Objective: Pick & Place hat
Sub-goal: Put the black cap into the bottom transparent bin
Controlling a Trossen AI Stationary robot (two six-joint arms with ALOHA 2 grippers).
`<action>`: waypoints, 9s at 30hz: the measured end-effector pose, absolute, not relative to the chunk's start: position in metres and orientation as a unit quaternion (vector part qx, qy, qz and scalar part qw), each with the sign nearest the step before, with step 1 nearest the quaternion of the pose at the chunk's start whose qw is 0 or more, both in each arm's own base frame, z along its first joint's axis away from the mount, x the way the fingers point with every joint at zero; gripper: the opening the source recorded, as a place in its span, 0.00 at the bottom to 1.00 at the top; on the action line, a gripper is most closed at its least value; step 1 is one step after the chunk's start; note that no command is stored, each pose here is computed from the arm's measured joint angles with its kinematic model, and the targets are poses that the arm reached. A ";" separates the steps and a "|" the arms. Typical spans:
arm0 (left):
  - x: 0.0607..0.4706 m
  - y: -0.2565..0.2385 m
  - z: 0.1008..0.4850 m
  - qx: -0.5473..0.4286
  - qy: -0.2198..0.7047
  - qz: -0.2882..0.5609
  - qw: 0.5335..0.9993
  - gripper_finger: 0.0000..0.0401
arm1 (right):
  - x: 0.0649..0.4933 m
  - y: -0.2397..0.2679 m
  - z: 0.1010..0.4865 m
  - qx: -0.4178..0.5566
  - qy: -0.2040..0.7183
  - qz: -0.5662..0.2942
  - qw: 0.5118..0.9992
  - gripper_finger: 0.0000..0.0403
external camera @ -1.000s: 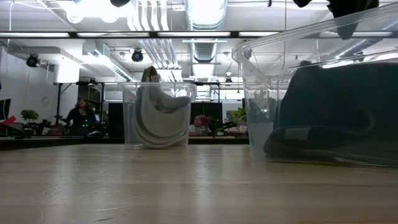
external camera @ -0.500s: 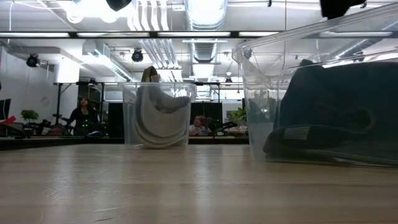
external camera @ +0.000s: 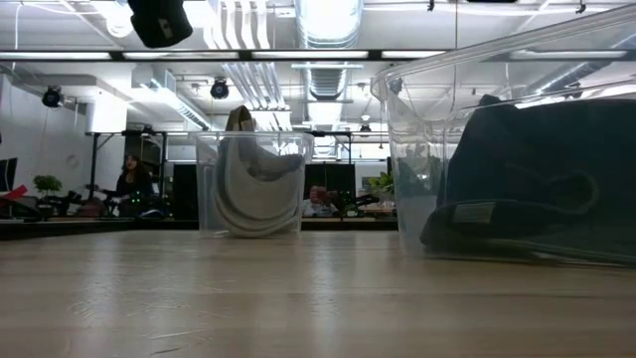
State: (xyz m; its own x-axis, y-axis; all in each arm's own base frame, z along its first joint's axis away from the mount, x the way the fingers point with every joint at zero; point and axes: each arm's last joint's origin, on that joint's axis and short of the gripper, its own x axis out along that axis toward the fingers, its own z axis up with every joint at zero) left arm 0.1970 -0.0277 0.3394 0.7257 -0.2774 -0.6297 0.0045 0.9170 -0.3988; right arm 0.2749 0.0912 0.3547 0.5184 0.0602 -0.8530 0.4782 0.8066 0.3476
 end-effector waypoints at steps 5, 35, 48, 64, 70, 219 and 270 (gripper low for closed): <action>0.197 -0.029 0.337 -0.181 0.371 -0.079 0.907 0.35 | 0.287 0.103 0.365 0.294 0.406 -0.064 0.863 0.44; 0.223 -0.158 0.239 -0.054 0.623 -0.225 0.748 0.35 | 0.292 0.112 0.361 0.270 0.375 -0.037 0.886 0.44; 0.230 -0.181 0.197 -0.025 0.682 -0.240 0.691 0.35 | 0.293 0.112 0.355 0.273 0.381 -0.043 0.882 0.44; 0.226 -0.187 0.190 -0.045 0.711 -0.304 0.632 0.35 | 0.295 0.114 0.358 0.280 0.363 -0.034 0.888 0.44; 0.224 -0.188 0.192 -0.035 0.707 -0.336 0.621 0.35 | 0.297 0.114 0.360 0.286 0.353 -0.029 0.891 0.44; 0.250 -0.099 0.365 0.156 0.497 -0.044 0.852 0.00 | 0.405 0.138 0.286 -0.042 0.246 -0.080 0.965 0.44; 0.254 -0.106 0.391 0.096 0.435 -0.084 0.891 0.40 | 0.252 0.090 0.452 0.250 0.399 -0.205 0.858 0.02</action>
